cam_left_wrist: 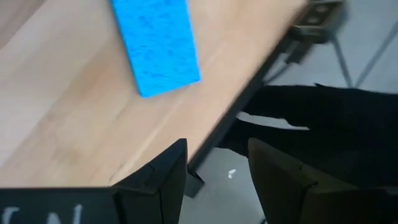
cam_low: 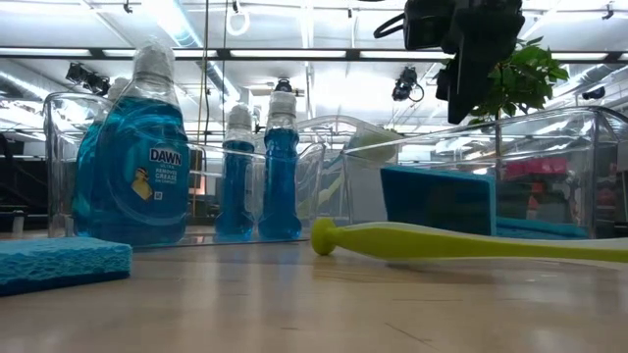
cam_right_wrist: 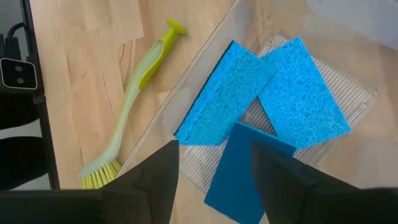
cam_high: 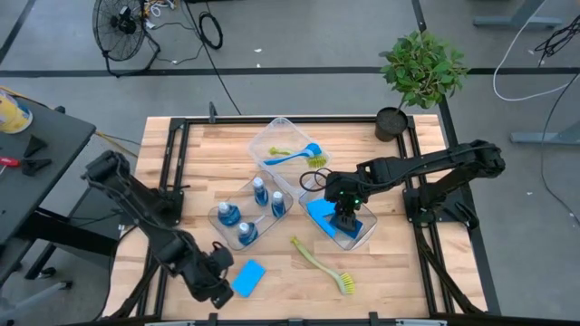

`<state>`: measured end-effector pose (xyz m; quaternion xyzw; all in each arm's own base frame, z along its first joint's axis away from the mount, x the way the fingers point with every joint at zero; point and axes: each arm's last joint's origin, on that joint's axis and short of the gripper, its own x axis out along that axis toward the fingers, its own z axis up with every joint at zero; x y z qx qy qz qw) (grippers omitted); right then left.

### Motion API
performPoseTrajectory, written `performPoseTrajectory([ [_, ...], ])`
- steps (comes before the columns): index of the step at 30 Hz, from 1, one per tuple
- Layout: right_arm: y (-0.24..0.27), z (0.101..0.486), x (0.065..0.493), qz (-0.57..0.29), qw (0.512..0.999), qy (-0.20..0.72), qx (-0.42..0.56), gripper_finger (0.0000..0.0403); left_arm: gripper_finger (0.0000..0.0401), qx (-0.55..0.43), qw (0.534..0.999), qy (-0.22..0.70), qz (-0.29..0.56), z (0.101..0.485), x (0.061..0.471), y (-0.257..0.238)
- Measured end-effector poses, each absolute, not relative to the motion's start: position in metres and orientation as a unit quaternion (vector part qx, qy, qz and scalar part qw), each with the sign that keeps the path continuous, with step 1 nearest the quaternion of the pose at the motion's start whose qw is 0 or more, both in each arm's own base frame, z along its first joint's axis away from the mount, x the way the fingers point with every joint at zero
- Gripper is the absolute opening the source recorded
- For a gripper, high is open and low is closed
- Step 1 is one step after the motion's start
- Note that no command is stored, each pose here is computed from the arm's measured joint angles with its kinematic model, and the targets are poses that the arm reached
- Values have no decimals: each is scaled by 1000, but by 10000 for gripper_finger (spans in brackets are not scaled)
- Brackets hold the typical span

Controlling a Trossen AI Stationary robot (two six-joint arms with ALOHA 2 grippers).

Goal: Pick & Place Kitchen Sink Supplies
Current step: Put the blue sponge into the right transparent bin

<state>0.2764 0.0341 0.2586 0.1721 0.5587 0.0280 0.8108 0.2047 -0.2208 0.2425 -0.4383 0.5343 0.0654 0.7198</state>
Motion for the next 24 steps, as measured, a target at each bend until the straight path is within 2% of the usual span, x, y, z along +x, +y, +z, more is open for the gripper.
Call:
performPoseTrajectory([
  [15,33,258,277,8,816,556,159,197,173,-441,684,543,207,179,235,-224],
  [24,32,258,277,2,817,555,157,197,173,-411,702,543,209,162,241,-227],
])
